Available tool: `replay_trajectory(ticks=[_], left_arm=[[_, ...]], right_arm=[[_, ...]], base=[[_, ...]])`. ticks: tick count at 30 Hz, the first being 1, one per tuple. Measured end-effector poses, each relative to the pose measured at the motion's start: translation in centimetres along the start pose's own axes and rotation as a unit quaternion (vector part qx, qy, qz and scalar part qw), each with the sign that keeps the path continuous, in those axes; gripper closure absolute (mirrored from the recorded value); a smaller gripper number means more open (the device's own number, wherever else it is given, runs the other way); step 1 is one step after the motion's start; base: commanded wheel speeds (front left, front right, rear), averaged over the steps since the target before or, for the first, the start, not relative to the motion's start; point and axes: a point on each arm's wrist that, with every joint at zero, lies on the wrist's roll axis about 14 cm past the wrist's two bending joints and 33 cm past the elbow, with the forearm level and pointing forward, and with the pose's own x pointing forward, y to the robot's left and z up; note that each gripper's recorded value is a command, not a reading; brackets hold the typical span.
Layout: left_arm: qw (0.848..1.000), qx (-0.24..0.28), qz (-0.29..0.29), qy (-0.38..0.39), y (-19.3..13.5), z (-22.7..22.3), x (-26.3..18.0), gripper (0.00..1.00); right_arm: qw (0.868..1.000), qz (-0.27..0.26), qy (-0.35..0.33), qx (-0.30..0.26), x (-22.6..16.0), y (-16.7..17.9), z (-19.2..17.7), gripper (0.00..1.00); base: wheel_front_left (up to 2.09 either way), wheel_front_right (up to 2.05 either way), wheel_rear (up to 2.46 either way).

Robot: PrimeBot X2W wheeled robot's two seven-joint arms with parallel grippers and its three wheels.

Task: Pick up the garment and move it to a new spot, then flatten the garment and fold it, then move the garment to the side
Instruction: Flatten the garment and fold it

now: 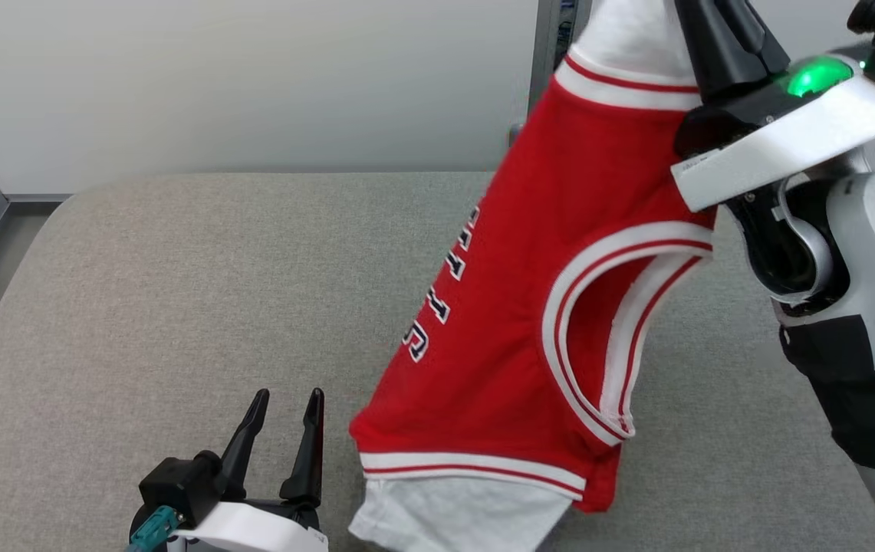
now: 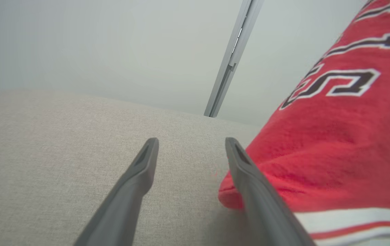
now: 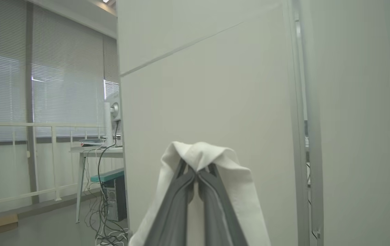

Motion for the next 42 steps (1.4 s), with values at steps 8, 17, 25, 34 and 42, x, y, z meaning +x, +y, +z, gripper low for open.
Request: replay_trajectory(ticks=[8, 17, 25, 34, 42], left_arm=[[1.0, -0.001, -0.001, 0.009, 0.1, -0.6, 1.0, 0.0], [1.0, -0.002, -0.011, 0.028, -0.1, -1.8, 2.3, 0.0], [0.999, 0.0, -0.005, 0.036, 0.6, -2.3, 2.8, 0.0], [0.999, 0.001, 0.021, 0.046, 2.6, -2.9, 2.9, 0.0], [0.997, 0.003, 0.046, 0.059, 4.5, -3.8, 3.1, 0.0]], right_arm=[[0.976, -0.115, 0.18, -0.036, -6.1, -9.3, -9.8, 1.0], [0.931, -0.171, 0.308, -0.095, -12.1, -15.1, -16.3, 1.0], [0.915, -0.176, 0.337, -0.134, -11.6, -17.6, -18.8, 1.0], [0.911, -0.189, 0.334, -0.153, -9.1, -20.6, -20.4, 1.0], [0.9, -0.196, 0.363, -0.139, -8.8, -21.6, -24.5, 0.0]], base=[[0.0, 0.0, 0.0], [0.0, 0.0, 0.0], [0.0, 0.0, 0.0], [0.0, 0.0, 0.0], [0.0, 0.0, 0.0]])
